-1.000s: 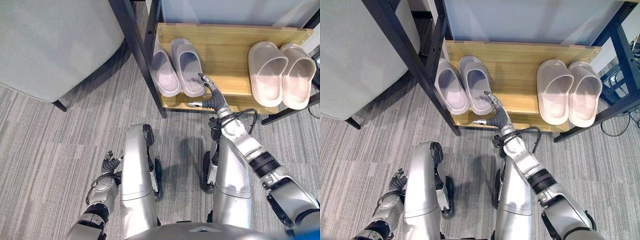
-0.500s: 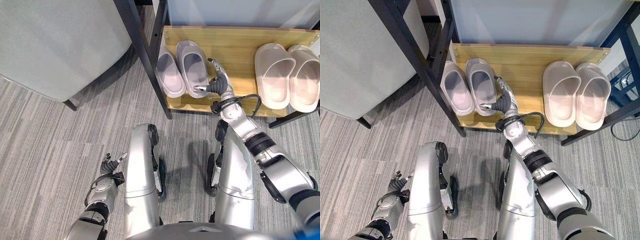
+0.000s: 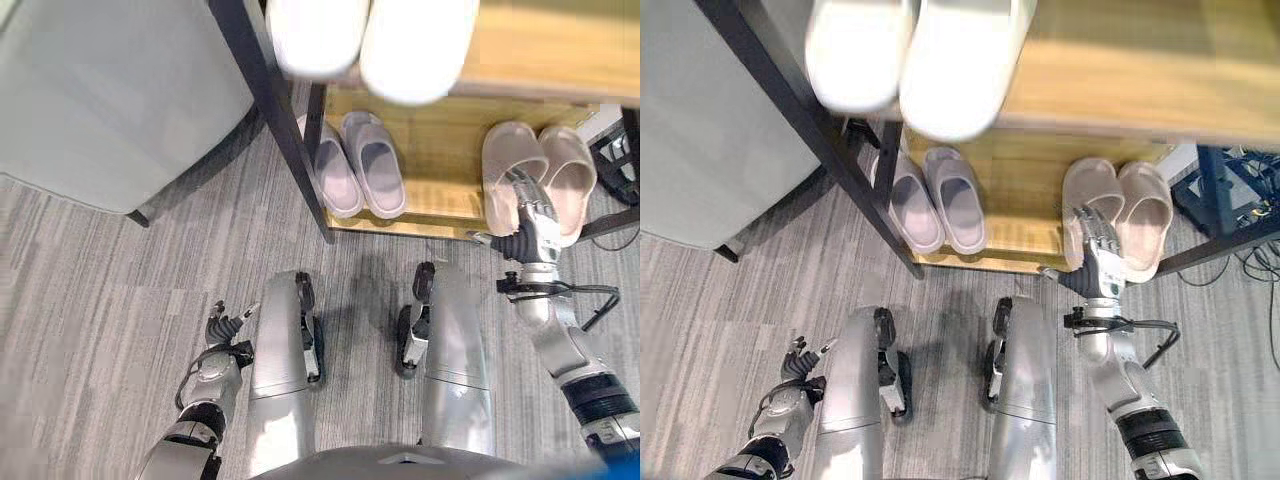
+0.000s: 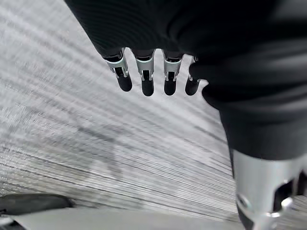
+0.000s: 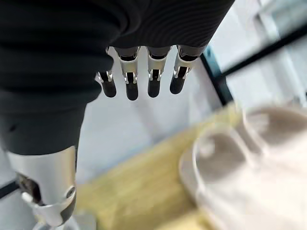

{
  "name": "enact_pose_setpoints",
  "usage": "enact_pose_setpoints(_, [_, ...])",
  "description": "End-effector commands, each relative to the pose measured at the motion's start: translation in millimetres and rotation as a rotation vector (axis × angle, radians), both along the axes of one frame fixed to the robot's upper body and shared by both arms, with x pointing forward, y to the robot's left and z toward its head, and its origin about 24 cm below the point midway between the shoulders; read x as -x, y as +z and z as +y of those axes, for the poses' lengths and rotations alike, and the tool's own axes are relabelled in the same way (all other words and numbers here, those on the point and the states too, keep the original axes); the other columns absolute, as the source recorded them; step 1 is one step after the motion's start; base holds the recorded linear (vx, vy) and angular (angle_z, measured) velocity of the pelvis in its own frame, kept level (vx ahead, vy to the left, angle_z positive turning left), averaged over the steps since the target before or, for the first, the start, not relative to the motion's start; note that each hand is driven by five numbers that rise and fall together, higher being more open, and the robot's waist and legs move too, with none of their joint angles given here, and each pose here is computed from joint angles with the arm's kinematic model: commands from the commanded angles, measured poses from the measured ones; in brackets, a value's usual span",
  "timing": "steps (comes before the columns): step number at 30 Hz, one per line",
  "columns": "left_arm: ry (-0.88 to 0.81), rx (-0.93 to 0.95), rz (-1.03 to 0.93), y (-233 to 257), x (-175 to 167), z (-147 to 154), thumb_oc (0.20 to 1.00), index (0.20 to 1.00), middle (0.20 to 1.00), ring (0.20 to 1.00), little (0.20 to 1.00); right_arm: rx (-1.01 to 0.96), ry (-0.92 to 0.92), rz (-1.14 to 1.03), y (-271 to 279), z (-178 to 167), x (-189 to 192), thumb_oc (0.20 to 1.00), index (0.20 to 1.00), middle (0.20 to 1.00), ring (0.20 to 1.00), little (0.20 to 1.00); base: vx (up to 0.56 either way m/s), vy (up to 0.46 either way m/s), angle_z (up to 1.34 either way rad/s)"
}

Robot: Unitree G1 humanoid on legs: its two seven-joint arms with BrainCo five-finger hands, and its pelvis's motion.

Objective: Arrange the slippers neatly on the shoe rack.

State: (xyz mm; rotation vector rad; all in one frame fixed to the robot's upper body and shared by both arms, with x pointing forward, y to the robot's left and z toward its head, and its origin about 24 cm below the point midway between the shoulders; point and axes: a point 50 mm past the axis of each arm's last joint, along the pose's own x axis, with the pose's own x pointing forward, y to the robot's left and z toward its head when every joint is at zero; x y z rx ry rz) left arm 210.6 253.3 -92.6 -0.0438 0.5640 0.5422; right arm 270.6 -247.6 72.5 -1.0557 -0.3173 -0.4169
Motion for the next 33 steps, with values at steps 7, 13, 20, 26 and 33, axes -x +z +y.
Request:
enact_pose_setpoints(7, [0.05,0.05,0.171,-32,48,-4,1.0,1.0,1.0,1.0,1.0,-0.151,-0.096,0.151,-41,-14,9,1.0,1.0,1.0,1.0,1.0,-0.07,-0.016,0.01])
enact_pose_setpoints(13, [-0.057,0.045,0.468,-63,113,-14,1.0,1.0,1.0,1.0,1.0,-0.375,-0.3,0.621,-148,-21,76,1.0,1.0,1.0,1.0,1.0,0.08,-0.024,0.01])
enact_pose_setpoints(20, [-0.209,-0.013,0.605,-69,137,-15,1.0,1.0,1.0,1.0,1.0,-0.431,-0.409,1.076,-210,-16,160,1.0,1.0,1.0,1.0,1.0,0.18,-0.067,-0.03])
enact_pose_setpoints(26, [-0.372,-0.036,0.681,-75,142,-31,1.0,1.0,1.0,1.0,1.0,-0.52,-0.519,1.272,-226,-18,202,1.0,1.0,1.0,1.0,1.0,0.03,-0.053,-0.1])
enact_pose_setpoints(33, [-0.499,-0.038,0.717,-78,145,-44,1.0,1.0,1.0,1.0,1.0,-0.587,-0.511,1.316,-232,-6,211,1.0,1.0,1.0,1.0,1.0,-0.07,-0.028,-0.1])
